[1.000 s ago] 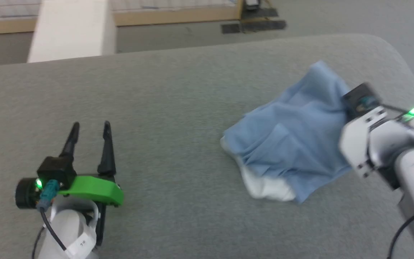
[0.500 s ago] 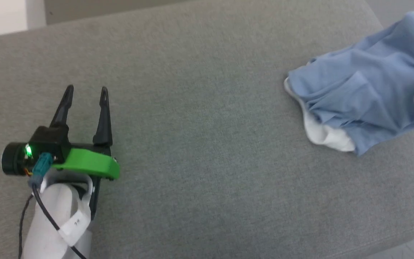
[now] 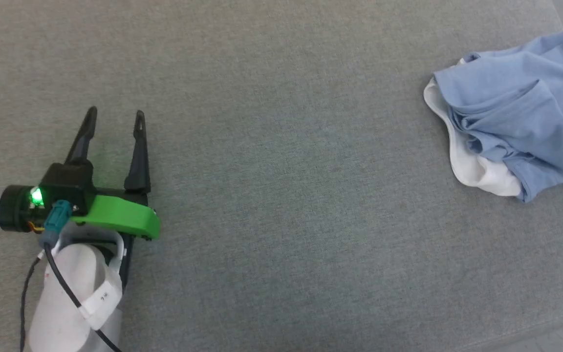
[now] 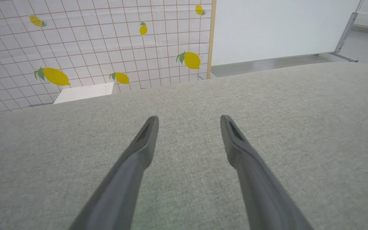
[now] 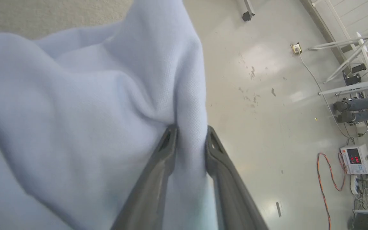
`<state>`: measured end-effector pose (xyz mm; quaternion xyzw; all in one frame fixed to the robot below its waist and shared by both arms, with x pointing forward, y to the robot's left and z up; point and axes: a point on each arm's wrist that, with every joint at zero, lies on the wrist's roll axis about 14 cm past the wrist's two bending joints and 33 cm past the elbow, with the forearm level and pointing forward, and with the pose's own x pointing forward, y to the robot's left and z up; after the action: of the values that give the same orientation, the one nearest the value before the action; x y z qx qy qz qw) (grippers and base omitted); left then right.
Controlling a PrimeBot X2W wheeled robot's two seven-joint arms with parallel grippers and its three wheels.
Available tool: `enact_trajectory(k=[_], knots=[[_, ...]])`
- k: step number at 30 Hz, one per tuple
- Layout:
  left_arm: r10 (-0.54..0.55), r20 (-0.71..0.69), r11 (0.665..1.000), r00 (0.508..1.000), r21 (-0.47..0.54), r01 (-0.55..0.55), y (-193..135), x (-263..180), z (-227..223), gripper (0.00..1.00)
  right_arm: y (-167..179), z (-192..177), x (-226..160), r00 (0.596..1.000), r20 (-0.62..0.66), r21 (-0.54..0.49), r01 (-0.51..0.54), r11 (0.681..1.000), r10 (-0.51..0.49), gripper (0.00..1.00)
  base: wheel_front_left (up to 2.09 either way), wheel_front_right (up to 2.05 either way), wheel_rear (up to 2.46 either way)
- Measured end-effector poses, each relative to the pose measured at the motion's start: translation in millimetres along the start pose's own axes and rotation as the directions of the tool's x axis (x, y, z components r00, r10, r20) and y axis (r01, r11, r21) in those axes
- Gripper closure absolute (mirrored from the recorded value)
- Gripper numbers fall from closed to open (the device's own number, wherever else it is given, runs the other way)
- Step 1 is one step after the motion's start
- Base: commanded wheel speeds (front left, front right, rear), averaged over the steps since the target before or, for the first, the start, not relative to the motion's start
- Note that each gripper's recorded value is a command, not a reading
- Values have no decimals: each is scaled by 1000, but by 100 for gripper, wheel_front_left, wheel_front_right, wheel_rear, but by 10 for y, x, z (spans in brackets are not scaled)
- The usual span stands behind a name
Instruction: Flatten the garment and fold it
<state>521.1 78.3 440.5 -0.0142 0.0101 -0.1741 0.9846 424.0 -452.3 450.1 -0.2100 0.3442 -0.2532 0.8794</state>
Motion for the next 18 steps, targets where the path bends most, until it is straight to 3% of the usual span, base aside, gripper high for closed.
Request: enact_trajectory(k=[1,6,12,18], knots=[[3,3,1000,1000,0,-3,2,-15,15,0,-19,-20,-7,1000,-5,13,4,1000,-4,0,0,0,0],[17,6,1000,1000,-23,-17,-40,-163,92,0,-103,10,-134,999,51,66,8,998,-12,0,0,0,0],[57,3,997,998,-45,-57,-39,-479,219,0,19,135,-430,975,217,196,-83,977,39,0,0,0,0],[106,27,993,994,-61,-104,7,-796,395,0,310,488,-905,876,470,273,-263,925,110,0,0,0,0]])
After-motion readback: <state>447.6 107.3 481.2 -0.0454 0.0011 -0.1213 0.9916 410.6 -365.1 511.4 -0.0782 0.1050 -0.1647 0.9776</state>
